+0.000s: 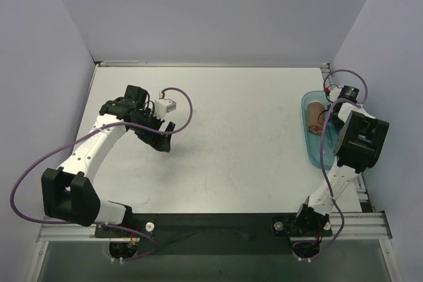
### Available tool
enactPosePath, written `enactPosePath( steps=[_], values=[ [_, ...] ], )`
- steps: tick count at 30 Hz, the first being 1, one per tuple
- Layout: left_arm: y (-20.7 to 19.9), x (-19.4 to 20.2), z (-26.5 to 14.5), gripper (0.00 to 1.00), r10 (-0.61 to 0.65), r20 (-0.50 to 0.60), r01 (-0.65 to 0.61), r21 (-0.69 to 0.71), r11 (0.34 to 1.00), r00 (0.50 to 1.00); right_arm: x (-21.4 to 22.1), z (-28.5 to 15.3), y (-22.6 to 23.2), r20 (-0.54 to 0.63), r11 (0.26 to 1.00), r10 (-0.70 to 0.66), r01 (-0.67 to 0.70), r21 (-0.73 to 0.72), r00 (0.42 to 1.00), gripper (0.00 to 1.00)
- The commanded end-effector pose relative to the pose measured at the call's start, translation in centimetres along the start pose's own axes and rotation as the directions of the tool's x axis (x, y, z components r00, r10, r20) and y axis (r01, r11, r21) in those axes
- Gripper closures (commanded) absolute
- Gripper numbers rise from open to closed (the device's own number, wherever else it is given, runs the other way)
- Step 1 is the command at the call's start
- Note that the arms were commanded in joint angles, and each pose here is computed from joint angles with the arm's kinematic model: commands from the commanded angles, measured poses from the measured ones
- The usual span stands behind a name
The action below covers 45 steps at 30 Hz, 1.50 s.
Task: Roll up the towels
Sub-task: Place the rolled towel into the container
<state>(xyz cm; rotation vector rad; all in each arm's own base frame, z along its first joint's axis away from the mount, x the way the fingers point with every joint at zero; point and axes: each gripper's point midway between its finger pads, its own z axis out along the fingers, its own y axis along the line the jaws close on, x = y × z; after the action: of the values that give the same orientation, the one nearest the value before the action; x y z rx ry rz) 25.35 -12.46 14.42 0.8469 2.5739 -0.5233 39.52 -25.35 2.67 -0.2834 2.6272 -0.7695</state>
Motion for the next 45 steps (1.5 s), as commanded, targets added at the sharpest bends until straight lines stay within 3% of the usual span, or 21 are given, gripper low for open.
enactPosePath(
  steps=[1,3,11,19,23,35,38,45],
  values=[
    [-0.1,-1.4,-0.5,0.03,0.007,0.034,-0.007,0.006,1.0,0.999,2.1,-0.8,0.0,-0.065,1.0,0.013,-0.013,0.006,0.998,0.86],
    [-0.1,-1.3,-0.4,0.03,0.004,0.033,-0.005,0.01,1.0,0.999,2.3,-0.8,0.3,-0.069,1.0,0.009,-0.01,-0.008,0.998,0.68],
    [0.0,-1.5,-0.3,0.03,0.008,0.034,-0.008,0.01,1.0,0.999,1.9,-1.7,0.7,-0.055,0.998,0.036,-0.039,-0.053,0.998,0.48],
    [-0.1,-1.7,-0.6,0.03,0.014,0.047,-0.015,0.012,1.0,0.999,1.5,-2.9,0.7,-0.05,0.993,0.07,-0.075,-0.092,0.996,0.44],
    [-0.1,-1.7,-0.7,0.03,0.017,0.052,-0.018,0.007,1.0,0.998,1.4,-3.3,0.6,-0.047,0.99,0.088,-0.093,-0.107,0.995,0.32],
    [-0.1,-2.3,-0.9,0.03,0.019,0.071,-0.019,0.004,1.0,0.997,0.8,-4.8,0.0,-0.023,0.981,0.142,-0.144,-0.13,0.99,0.28],
    [0.0,-2.6,-1.3,0.03,0.026,0.093,-0.025,-0.013,1.0,0.995,0.7,-5.5,-0.2,-0.011,0.979,0.154,-0.154,-0.134,0.988,0.16],
    [0.0,-3.6,-2.2,0.03,0.038,0.146,-0.033,-0.039,0.999,0.989,0.3,-7.9,-0.8,0.015,0.977,0.163,-0.159,-0.145,0.987,0.1]
  ],
)
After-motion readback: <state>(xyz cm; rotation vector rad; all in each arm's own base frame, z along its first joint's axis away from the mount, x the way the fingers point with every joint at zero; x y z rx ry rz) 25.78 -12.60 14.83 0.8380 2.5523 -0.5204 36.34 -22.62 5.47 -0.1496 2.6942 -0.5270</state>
